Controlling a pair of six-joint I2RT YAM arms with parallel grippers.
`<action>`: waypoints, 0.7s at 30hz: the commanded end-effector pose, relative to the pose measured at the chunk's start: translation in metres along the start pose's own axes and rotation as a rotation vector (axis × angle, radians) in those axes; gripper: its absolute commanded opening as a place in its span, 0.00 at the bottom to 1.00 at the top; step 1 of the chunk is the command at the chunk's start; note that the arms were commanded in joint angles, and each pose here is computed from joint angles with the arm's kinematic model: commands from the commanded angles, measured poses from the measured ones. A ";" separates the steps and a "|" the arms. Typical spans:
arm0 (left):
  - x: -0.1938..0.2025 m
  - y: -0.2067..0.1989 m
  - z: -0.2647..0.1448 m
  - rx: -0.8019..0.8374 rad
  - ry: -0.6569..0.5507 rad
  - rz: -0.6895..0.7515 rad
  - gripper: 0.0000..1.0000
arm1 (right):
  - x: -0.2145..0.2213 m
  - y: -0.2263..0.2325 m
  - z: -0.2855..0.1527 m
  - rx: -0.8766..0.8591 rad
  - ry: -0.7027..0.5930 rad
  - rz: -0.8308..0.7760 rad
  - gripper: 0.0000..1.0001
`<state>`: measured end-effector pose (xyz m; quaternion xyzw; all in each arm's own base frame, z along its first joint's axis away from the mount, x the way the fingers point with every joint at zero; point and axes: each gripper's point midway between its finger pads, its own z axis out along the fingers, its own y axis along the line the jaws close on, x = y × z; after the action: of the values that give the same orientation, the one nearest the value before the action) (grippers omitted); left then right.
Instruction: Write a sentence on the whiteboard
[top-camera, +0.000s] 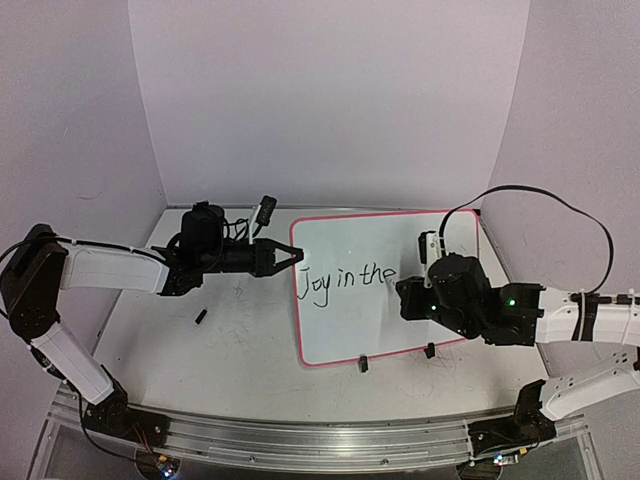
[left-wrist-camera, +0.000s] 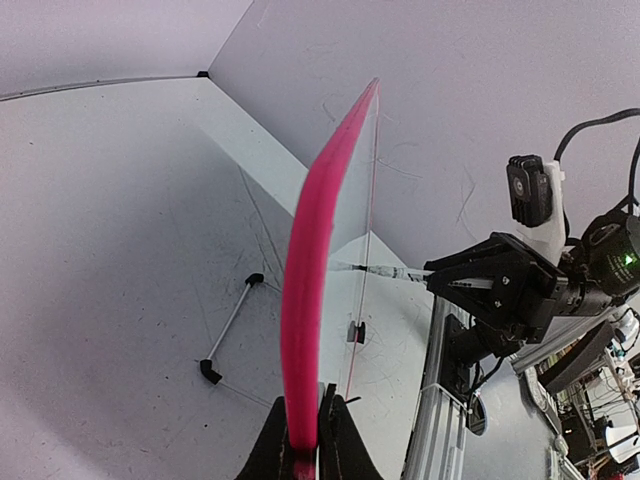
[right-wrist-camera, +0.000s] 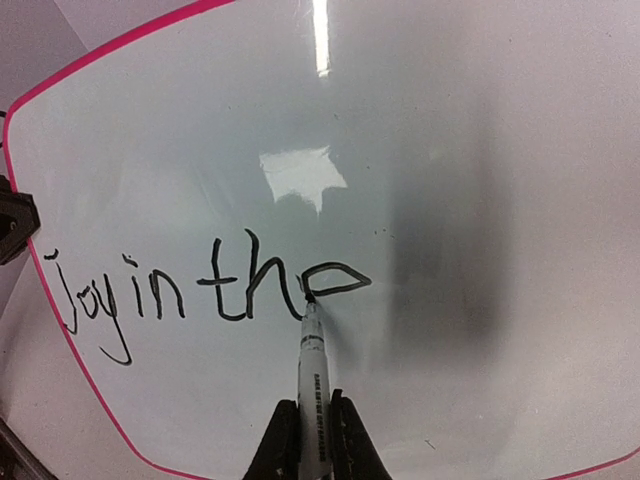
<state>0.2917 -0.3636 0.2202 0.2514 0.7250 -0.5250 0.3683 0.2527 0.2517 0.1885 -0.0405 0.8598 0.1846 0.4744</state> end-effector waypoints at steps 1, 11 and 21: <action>-0.011 0.008 -0.005 -0.061 -0.047 0.027 0.00 | 0.012 -0.015 0.001 0.054 0.032 -0.008 0.00; -0.011 0.008 -0.005 -0.061 -0.045 0.026 0.00 | -0.026 -0.021 -0.022 0.086 -0.068 -0.004 0.00; -0.012 0.007 -0.005 -0.058 -0.047 0.029 0.01 | -0.047 -0.026 -0.054 0.006 -0.144 -0.065 0.00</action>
<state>0.2905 -0.3643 0.2207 0.2555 0.7228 -0.5257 0.3687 0.2403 0.2118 0.2527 -0.0383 0.8174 0.2020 0.5382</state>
